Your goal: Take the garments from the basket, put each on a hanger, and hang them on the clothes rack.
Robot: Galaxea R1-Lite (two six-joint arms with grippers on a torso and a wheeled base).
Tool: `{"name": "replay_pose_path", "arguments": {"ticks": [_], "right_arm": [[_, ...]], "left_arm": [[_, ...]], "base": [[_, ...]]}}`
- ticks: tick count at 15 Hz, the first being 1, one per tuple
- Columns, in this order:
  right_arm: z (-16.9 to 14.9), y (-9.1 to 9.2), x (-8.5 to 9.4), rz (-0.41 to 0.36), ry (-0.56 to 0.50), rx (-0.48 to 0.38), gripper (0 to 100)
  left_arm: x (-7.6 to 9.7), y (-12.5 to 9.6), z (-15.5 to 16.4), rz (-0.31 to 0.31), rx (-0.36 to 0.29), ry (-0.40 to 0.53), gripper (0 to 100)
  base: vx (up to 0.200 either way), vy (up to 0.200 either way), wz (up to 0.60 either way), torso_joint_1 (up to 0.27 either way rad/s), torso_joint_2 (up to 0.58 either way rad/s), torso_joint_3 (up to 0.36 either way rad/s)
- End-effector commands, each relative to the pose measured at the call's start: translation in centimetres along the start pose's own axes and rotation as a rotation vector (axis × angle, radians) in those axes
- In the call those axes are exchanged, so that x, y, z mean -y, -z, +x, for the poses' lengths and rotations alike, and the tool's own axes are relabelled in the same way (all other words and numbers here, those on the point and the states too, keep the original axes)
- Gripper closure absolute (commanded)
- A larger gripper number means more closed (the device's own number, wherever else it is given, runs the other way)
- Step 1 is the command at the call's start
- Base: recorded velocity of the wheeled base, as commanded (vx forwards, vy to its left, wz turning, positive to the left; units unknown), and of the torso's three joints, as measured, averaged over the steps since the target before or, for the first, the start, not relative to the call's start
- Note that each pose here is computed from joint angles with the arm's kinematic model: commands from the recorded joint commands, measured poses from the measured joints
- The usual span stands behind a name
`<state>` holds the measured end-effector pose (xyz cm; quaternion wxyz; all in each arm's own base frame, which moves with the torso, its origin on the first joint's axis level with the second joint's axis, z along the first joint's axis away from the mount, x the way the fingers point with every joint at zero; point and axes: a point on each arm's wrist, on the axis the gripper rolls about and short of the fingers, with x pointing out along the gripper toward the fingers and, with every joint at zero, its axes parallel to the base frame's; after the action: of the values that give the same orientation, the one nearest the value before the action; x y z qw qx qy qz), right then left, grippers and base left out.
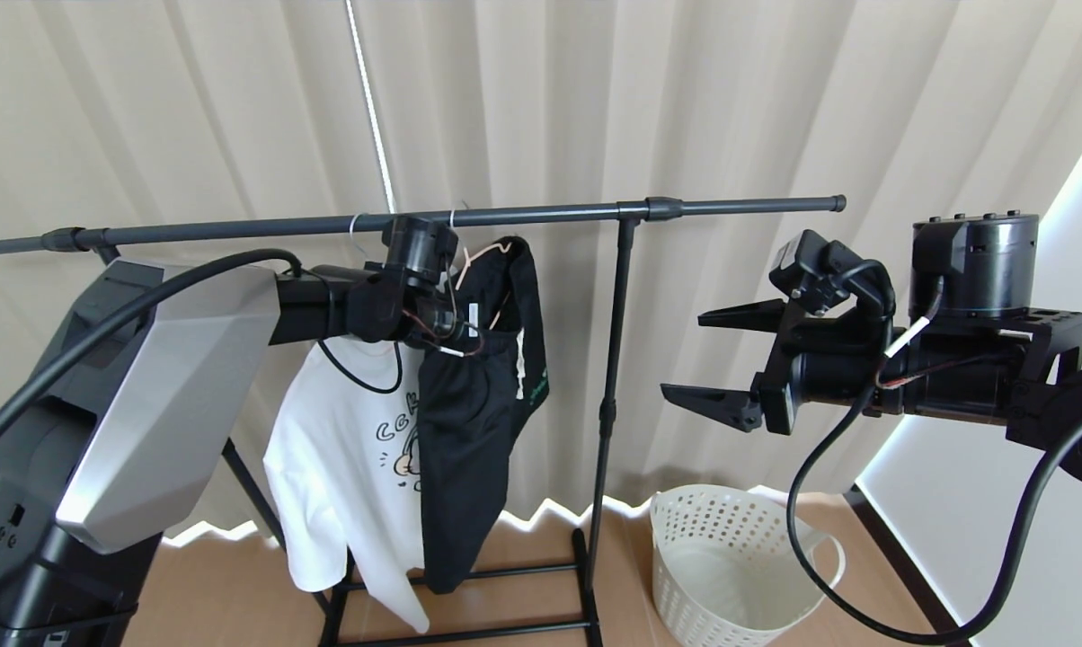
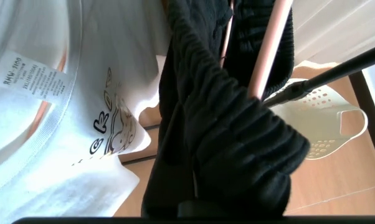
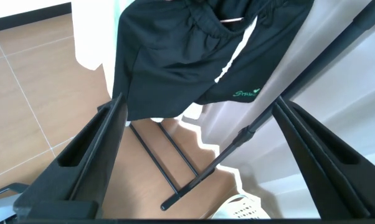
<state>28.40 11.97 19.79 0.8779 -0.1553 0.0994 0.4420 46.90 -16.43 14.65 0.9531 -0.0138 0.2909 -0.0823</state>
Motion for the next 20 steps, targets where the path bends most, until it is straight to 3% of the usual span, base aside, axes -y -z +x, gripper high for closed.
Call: {"name": "replay_pose_path", "arguments": {"ticks": [1, 7, 8, 14, 18, 20], "right_arm": [[0.0, 0.1, 0.0, 0.001, -0.002, -0.002, 0], [0.1, 0.1, 0.0, 0.001, -0.002, -0.002, 0], [0.1, 0.1, 0.0, 0.001, -0.002, -0.003, 0], [0.4, 0.2, 0.1, 0.003, -0.003, -0.006, 0], [0.3, 0.1, 0.1, 0.001, -0.002, -0.003, 0], [0.0, -0.1, 0.0, -0.002, 0.001, 0.005, 0]], "left_arm": [[0.0, 0.1, 0.1, 0.0, -0.003, -0.001, 100], [0.0, 0.6, 0.7, 0.001, -0.01, -0.002, 100], [0.0, 0.6, 0.9, 0.0, -0.007, -0.002, 0], [-0.4, -0.5, -0.2, -0.01, 0.024, -0.006, 0], [-0.5, -1.9, -3.0, -0.01, 0.036, -0.001, 0], [-0.6, -2.5, -6.2, -0.002, 0.027, 0.0, 0]], "base": [[0.0, 0.0, 0.0, 0.0, 0.0, 0.0], [0.0, 0.0, 0.0, 0.0, 0.0, 0.0], [0.0, 0.0, 0.0, 0.0, 0.0, 0.0], [0.0, 0.0, 0.0, 0.0, 0.0, 0.0], [0.0, 0.0, 0.0, 0.0, 0.0, 0.0], [0.0, 0.0, 0.0, 0.0, 0.0, 0.0]]}}
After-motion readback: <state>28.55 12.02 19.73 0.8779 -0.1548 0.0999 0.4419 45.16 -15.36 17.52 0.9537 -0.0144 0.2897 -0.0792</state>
